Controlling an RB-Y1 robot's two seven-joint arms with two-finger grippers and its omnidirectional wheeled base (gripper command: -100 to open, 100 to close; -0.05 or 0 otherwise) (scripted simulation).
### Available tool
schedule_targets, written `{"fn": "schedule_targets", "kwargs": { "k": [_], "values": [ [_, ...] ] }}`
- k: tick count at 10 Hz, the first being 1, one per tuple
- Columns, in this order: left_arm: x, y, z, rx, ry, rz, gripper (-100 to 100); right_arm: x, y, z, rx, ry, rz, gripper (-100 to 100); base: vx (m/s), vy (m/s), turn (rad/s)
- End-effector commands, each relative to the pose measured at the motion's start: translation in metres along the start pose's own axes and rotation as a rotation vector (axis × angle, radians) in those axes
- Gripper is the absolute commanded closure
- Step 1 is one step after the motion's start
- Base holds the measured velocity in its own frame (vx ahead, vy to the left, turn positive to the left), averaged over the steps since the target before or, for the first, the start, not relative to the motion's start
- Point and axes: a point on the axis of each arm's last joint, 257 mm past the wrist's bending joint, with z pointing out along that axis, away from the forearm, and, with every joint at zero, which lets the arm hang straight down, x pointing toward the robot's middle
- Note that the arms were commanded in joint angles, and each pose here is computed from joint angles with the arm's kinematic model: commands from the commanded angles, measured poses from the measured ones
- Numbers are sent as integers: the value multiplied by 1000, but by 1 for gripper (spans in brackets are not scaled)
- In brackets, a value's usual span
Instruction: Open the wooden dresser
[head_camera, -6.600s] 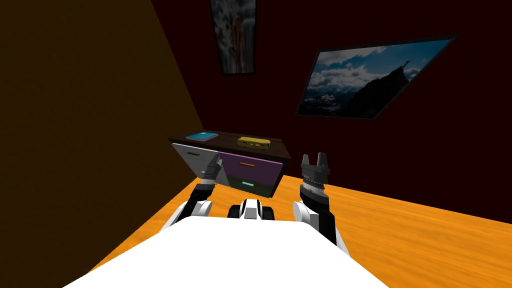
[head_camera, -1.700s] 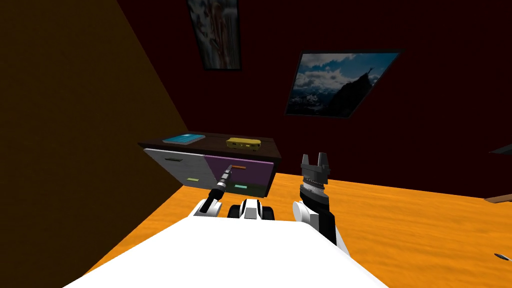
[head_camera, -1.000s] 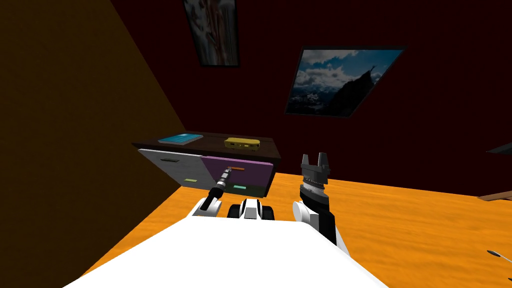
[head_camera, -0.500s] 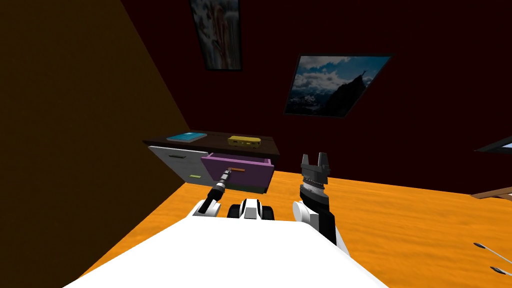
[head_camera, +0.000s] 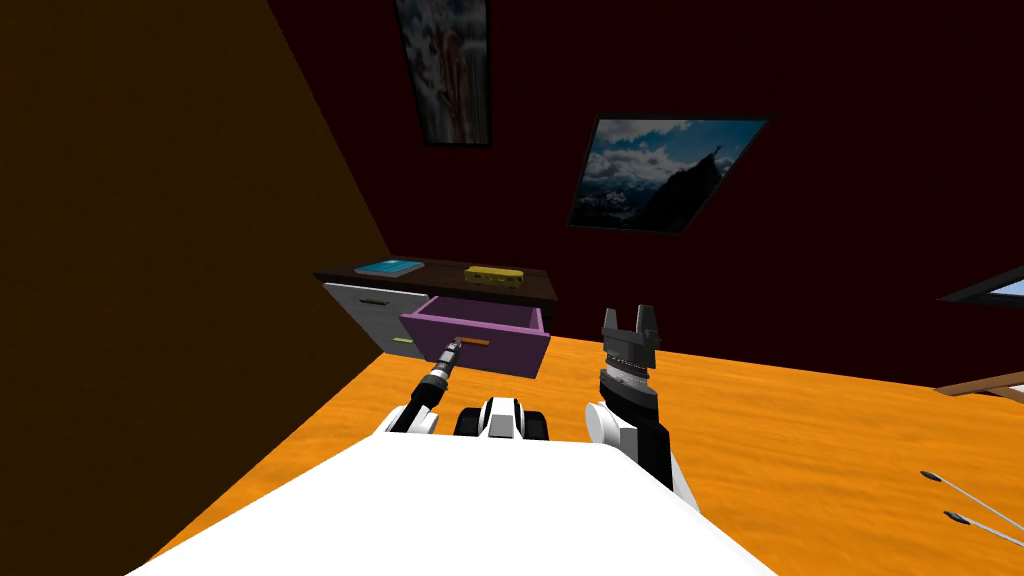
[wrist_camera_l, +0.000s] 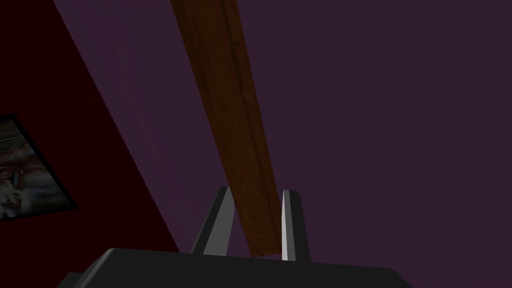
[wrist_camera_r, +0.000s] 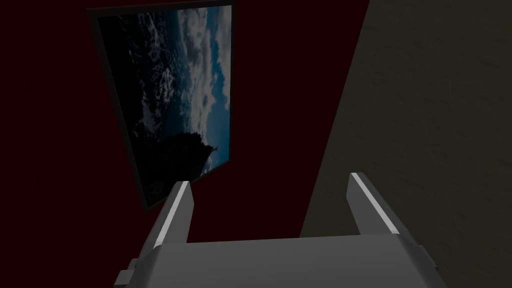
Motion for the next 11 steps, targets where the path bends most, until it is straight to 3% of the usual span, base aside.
{"fn": "schedule_targets", "kwargs": {
  "k": [1, 11],
  "values": [
    [-1, 0, -4, -11, 0, -2, -100, 0, 0, 0, 0, 0, 0, 0, -11, 5, -2],
    [-11, -45, -28, -12, -3, -12, -100, 0, 0, 0, 0, 0, 0, 0, 21, 2, -6]
  ]
}}
